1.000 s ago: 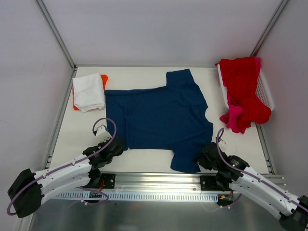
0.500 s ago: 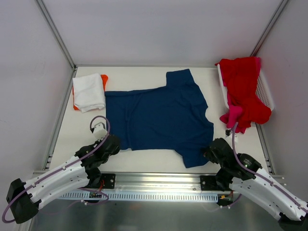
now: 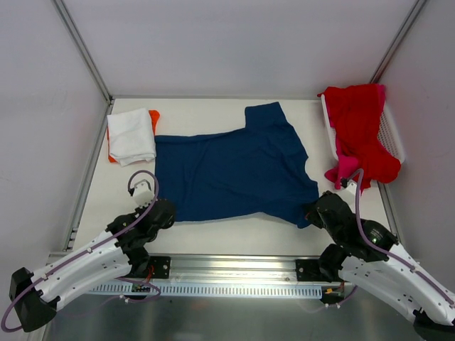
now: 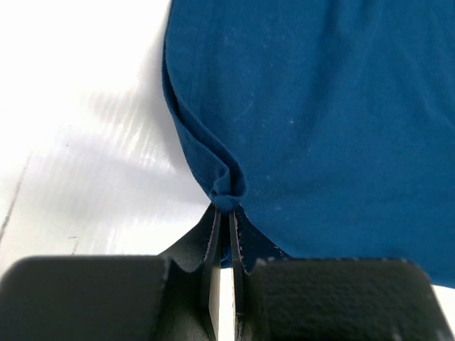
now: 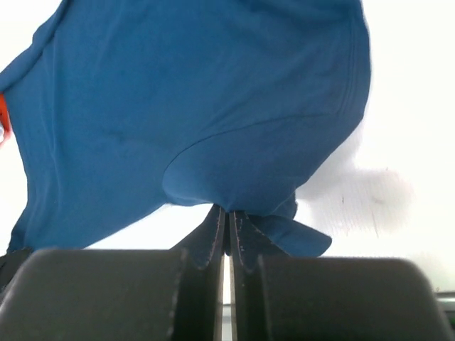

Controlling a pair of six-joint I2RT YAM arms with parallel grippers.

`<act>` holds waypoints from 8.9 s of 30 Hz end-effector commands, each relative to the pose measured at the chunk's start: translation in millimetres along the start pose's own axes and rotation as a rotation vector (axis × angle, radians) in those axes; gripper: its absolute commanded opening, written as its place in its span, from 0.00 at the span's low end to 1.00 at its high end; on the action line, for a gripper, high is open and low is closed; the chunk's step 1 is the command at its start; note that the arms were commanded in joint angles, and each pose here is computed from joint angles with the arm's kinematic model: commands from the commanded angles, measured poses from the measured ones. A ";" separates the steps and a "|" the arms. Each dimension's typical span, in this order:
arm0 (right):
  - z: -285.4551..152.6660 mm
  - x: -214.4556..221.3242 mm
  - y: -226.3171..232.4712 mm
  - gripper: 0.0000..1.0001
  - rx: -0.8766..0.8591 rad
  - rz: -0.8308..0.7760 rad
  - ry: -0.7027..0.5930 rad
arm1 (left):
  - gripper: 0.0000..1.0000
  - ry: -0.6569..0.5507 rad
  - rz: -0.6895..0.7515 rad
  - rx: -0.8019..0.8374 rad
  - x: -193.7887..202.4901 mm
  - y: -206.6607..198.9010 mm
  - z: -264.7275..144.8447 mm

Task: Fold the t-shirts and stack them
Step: Fold the tshirt

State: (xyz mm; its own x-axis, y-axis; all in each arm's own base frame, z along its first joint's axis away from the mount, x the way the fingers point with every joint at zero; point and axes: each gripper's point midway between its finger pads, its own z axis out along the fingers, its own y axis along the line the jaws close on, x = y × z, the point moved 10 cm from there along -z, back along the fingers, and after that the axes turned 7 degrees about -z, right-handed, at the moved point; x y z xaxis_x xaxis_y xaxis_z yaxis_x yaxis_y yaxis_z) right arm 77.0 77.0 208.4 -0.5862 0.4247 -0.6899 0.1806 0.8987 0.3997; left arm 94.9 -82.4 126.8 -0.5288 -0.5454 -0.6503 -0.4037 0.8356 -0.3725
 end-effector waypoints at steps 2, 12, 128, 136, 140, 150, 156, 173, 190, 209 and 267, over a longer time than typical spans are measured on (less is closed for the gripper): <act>-1.4 -19.2 9.3 0.01 0.034 -0.066 -0.089 | 0.00 -0.088 -0.006 -0.008 -21.1 -7.9 -9.9; 12.2 -36.6 35.1 0.01 0.066 -0.126 -0.164 | 0.00 -0.173 -0.004 -0.027 -39.4 -12.3 -14.6; 130.9 -63.9 59.3 0.99 0.242 -0.263 0.059 | 0.78 0.024 -0.112 -0.226 -76.8 -38.4 112.2; 153.2 -55.6 66.6 0.45 0.187 -0.280 0.099 | 0.69 -0.033 -0.100 -0.300 -84.7 -27.4 109.9; 169.8 -46.9 67.1 0.01 0.201 -0.291 0.142 | 0.68 -0.028 -0.102 -0.319 -84.5 -22.3 112.0; 220.0 -30.5 52.5 0.01 0.157 -0.208 0.239 | 0.64 -0.028 -0.088 -0.339 -83.6 -16.5 112.5; 239.8 -31.5 40.5 0.00 0.080 -0.111 0.288 | 0.58 -0.025 -0.079 -0.341 -83.4 -15.3 112.8; 241.2 -34.4 13.0 0.00 0.018 0.023 0.298 | 0.28 0.014 -0.040 -0.335 -84.0 -19.1 118.2; 219.0 -41.2 -20.3 0.00 0.056 0.093 0.269 | 0.00 0.134 0.022 -0.342 -75.5 -17.5 116.9; 170.3 -57.3 -38.8 0.01 0.264 0.065 0.177 | 0.00 -0.078 -0.110 -0.257 -107.6 -18.7 43.5; 471.9 -253.8 28.1 1.00 -0.352 0.164 0.025 | 0.99 0.009 0.054 0.138 -133.6 -85.9 88.9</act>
State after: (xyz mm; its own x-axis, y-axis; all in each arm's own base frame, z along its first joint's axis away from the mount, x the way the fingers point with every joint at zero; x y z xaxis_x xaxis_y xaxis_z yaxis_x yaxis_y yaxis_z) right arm 598.5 48.3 136.6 -0.5906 0.4945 -0.6377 -0.0647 0.7586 0.6483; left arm 258.4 -72.0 178.1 -0.5723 -0.5013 -0.6490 -0.3133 0.8650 -0.3919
